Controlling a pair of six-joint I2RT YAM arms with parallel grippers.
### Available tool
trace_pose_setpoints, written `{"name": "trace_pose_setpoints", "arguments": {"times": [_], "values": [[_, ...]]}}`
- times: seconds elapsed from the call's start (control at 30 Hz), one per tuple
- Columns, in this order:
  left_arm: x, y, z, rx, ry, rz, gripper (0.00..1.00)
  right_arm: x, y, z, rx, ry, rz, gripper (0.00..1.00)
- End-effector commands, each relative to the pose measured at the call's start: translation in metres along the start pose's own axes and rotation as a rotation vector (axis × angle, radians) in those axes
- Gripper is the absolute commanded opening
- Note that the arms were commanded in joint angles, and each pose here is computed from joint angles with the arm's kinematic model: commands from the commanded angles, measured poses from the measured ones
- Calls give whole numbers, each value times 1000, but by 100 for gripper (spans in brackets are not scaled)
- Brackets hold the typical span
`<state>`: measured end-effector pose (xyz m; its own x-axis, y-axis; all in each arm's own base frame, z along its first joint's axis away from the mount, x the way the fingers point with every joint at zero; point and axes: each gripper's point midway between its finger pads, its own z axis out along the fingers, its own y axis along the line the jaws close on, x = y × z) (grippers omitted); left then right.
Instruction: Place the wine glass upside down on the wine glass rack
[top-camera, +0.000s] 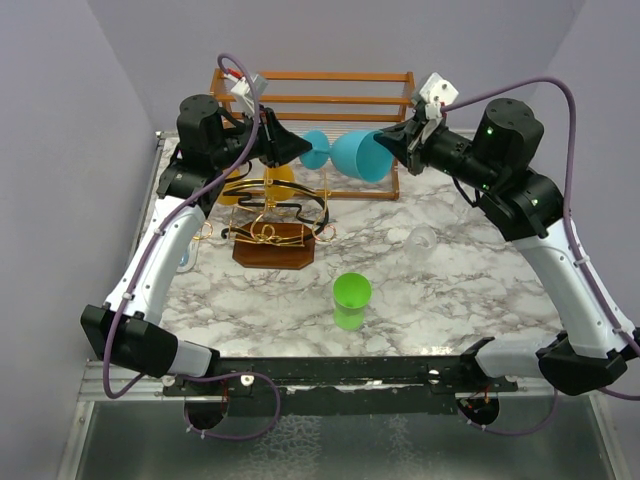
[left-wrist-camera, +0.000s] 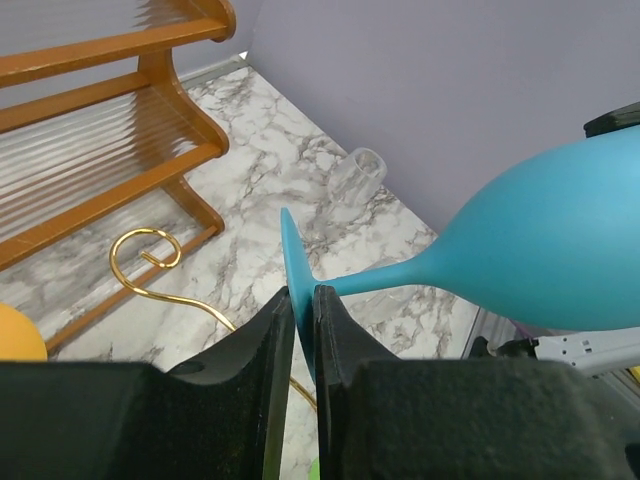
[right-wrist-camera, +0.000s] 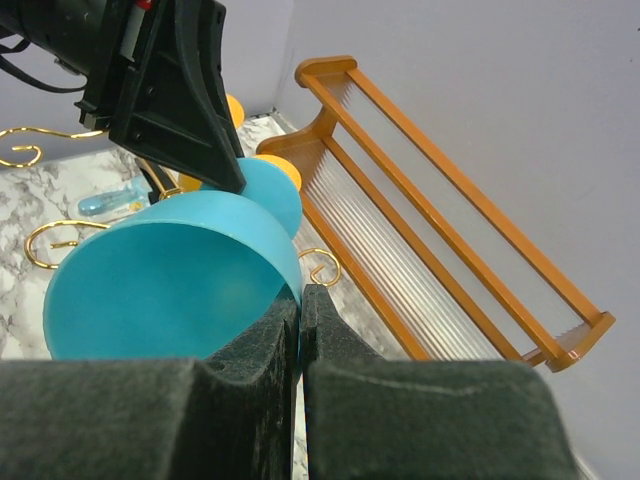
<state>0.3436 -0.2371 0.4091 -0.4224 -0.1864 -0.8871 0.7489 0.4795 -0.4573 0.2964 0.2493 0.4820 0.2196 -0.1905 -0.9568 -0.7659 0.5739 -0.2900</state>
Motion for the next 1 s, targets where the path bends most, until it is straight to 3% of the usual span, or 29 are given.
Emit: {"name": "trace_pose_setpoints", "arguments": {"times": [0.0, 0.1, 0.27, 0.53, 0.97], "values": [[-8, -12, -6, 44, -25, 18, 14, -8, 1, -4, 8, -30, -6, 1], [-8, -10, -7, 40, -24, 12, 0, -6, 1, -3, 4, -25, -8, 1], [-10, -7, -11, 23, -29, 18, 0, 0, -2, -3, 20, -13, -31, 4], [-31, 17, -32, -109, -89, 95, 0, 29, -14, -8, 107, 50, -96, 61], [-88, 61, -64, -534, -156, 446, 0, 62, -57, -52, 345, 153, -187, 93]]}}
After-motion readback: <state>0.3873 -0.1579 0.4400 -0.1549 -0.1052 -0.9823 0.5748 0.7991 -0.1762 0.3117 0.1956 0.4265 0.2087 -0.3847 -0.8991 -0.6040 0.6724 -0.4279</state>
